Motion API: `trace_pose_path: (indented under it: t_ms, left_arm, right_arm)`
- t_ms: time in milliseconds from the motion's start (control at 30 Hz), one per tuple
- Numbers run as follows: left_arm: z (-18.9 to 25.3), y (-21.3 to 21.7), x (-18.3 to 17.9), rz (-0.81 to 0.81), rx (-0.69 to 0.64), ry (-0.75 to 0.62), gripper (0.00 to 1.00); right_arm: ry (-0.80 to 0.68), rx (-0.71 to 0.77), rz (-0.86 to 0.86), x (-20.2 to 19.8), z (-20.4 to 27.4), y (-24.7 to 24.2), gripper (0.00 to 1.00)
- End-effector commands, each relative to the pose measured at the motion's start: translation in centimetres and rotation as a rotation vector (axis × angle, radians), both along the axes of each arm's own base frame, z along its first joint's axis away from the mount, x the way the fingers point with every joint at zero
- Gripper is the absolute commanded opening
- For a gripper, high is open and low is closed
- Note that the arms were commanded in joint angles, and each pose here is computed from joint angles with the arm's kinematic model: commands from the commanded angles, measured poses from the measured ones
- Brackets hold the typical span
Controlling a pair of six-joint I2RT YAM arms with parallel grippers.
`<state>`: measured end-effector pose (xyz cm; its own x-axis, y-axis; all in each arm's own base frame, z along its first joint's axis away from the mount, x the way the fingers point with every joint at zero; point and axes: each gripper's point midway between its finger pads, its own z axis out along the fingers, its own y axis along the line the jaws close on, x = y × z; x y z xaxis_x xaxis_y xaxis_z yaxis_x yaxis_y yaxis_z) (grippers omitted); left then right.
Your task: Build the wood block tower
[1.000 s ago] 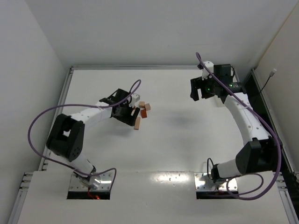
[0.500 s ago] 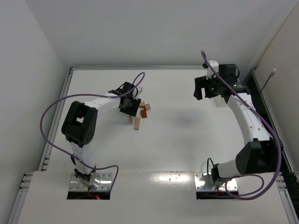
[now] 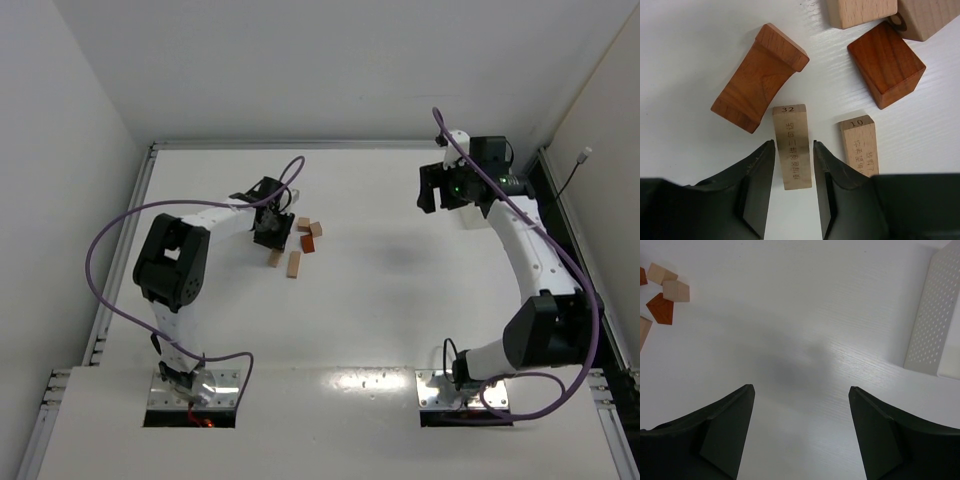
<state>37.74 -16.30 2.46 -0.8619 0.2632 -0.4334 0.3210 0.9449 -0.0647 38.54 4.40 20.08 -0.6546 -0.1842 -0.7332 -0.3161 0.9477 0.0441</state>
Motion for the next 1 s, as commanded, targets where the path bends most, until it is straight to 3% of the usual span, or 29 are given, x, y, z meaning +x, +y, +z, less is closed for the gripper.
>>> trace_pose_path:
  t_ms: [0, 133, 233, 367, 400, 500, 767, 967]
  left_arm:
    - [-0.4, 0.8, -0.1, 0.016, 0.006, 0.014, 0.33]
    - [-0.4, 0.6, -0.2, 0.012, -0.003, 0.018, 0.27]
    - [-1.3, 1.1, -0.5, 0.022, -0.008, 0.055, 0.28]
    - [-1.5, 0.6, -1.1, -0.007, -0.037, 0.076, 0.42]
    - [-1.8, 0.9, -1.4, -0.011, -0.042, 0.088, 0.51]
    - [-1.4, 0.6, -2.1, -0.023, -0.068, 0.094, 0.63]
    - [0.3, -0.7, -3.9, -0.079, -0.168, 0.094, 0.63]
    - [1.2, -1.4, -5.2, -0.111, -0.233, 0.085, 0.73]
  right_arm:
    - [-0.05, 0.016, 0.01, 1.1, 1.9, 0.2, 0.72]
    - [-0.059, 0.016, 0.01, 1.3, 2.1, 0.2, 0.72]
    - [-0.05, 0.016, 0.01, 1.4, 1.7, 0.2, 0.72]
    - [-0.05, 0.016, 0.01, 1.4, 1.7, 0.2, 0.72]
    - [-0.05, 0.016, 0.01, 1.4, 1.7, 0.2, 0.72]
    - [-0.039, 0.016, 0.01, 1.2, 1.3, 0.2, 0.72]
    - [-0.039, 0.022, 0.017, 1.2, 1.1, 0.3, 0.72]
    - [-0.049, 0.028, 0.024, 0.9, 1.5, 0.5, 0.72]
